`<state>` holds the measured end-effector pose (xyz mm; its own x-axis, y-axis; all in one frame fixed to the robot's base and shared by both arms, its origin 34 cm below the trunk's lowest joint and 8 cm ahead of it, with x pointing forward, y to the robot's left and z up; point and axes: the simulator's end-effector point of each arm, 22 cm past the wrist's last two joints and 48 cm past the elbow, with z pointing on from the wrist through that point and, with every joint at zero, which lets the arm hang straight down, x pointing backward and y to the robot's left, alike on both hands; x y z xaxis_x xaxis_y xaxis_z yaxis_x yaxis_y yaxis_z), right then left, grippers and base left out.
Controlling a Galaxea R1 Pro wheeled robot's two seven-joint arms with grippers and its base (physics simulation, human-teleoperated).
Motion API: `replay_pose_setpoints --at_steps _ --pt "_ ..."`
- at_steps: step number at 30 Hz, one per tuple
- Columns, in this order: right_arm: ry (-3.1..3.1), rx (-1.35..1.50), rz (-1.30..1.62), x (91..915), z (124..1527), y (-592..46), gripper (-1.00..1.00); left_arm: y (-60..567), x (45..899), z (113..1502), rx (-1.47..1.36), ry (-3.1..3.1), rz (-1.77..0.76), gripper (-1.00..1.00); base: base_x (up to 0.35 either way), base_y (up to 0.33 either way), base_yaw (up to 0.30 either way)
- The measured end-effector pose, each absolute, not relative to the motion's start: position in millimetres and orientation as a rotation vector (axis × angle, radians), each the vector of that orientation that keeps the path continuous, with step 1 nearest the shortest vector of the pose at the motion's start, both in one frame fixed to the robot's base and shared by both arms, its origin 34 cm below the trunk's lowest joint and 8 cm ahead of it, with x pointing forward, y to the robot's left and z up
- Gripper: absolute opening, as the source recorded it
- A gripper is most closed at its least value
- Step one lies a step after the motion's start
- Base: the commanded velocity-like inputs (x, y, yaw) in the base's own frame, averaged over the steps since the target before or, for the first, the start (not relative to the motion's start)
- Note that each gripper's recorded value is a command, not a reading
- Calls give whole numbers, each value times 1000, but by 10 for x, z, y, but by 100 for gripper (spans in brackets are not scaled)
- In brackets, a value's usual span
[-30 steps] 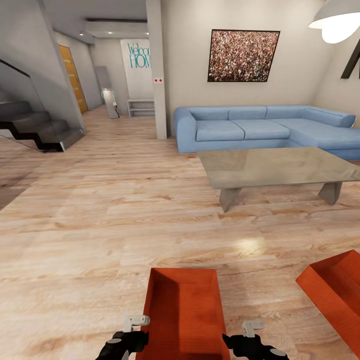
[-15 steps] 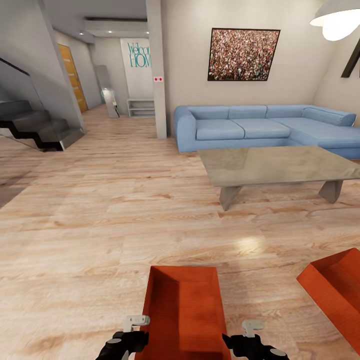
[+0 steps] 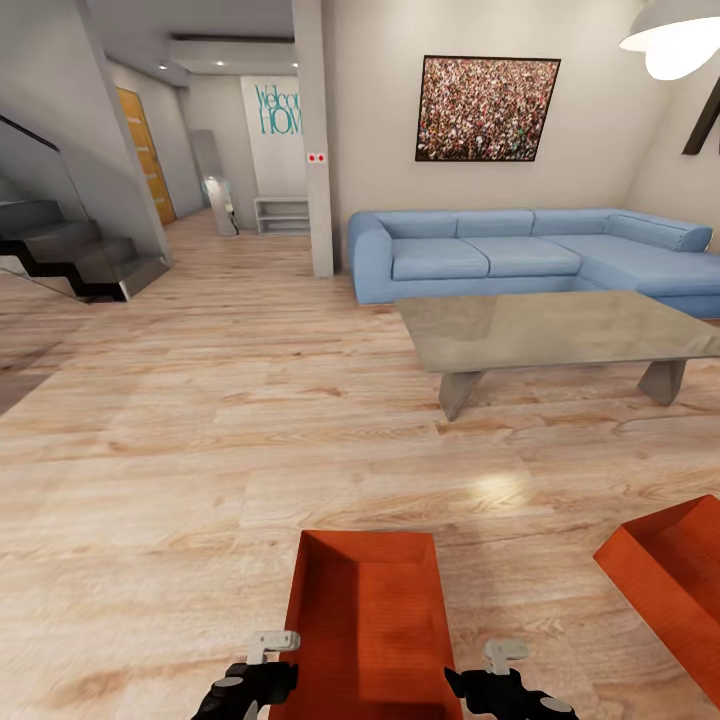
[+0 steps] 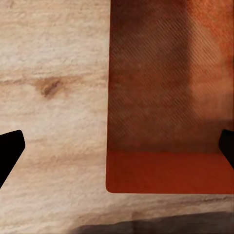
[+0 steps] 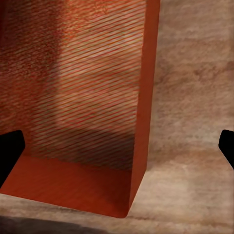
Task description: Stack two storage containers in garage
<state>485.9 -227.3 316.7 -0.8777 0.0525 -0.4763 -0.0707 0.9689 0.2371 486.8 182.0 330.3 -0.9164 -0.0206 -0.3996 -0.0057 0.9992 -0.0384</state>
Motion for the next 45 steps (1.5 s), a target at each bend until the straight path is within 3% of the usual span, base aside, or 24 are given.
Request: replay_pose_setpoints --at_steps 45 --pt "2620 -16 340 4772 2758 -2262 100 1832 4786 2896 -18 2728 -47 100 0 0 0"
